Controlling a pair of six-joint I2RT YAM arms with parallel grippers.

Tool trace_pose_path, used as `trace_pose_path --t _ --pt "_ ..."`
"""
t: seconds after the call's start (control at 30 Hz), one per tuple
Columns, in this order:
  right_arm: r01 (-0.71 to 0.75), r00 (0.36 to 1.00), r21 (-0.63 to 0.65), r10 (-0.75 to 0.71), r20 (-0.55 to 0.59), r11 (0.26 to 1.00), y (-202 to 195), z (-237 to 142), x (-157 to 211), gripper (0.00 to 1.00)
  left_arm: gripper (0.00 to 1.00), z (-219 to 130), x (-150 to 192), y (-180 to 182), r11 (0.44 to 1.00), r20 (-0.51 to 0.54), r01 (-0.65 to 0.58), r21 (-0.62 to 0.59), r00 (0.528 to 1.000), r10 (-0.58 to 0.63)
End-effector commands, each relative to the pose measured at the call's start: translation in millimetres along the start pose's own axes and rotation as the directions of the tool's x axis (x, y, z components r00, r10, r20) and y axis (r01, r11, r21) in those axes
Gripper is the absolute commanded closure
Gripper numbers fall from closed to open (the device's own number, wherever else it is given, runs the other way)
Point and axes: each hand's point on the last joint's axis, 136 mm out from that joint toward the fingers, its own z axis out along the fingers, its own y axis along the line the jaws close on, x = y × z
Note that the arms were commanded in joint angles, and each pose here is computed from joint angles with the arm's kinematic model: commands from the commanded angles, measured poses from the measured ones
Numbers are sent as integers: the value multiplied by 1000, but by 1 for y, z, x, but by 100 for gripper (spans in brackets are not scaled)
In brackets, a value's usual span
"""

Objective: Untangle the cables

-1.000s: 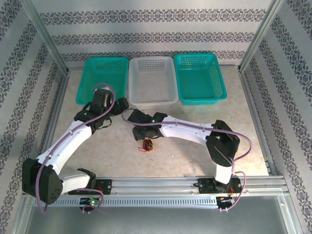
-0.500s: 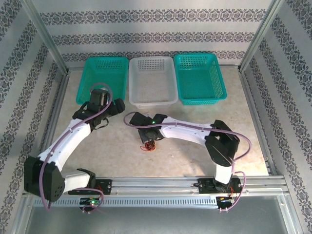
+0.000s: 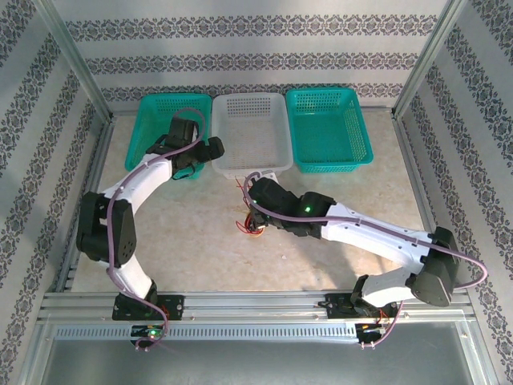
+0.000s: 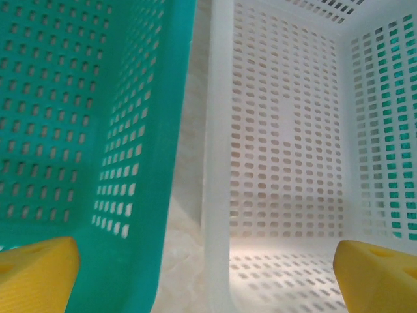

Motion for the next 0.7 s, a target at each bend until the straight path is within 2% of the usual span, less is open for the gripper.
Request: trace_pose_path --t 0.0,0.2,0.4,0.57,0.67 --pt "11 999 -54 -8 51 998 9 -11 -8 100 0 11 -7 -12 995 -5 46 83 999 -46" --pt "26 993 -70 -18 117 997 4 -31 -16 100 3 14 1 -22 980 -26 108 166 994 -105" --pt "34 991 -90 -22 129 995 5 -35 -16 100 5 14 5 -26 975 -39 101 198 995 -95" --pt "38 991 -105 -23 134 994 7 -38 -15 100 5 -8 -11 -11 993 55 53 109 997 -59" --pt "70 986 -108 -53 158 992 6 -46 -19 100 5 -43 -27 -13 995 139 25 92 990 -37"
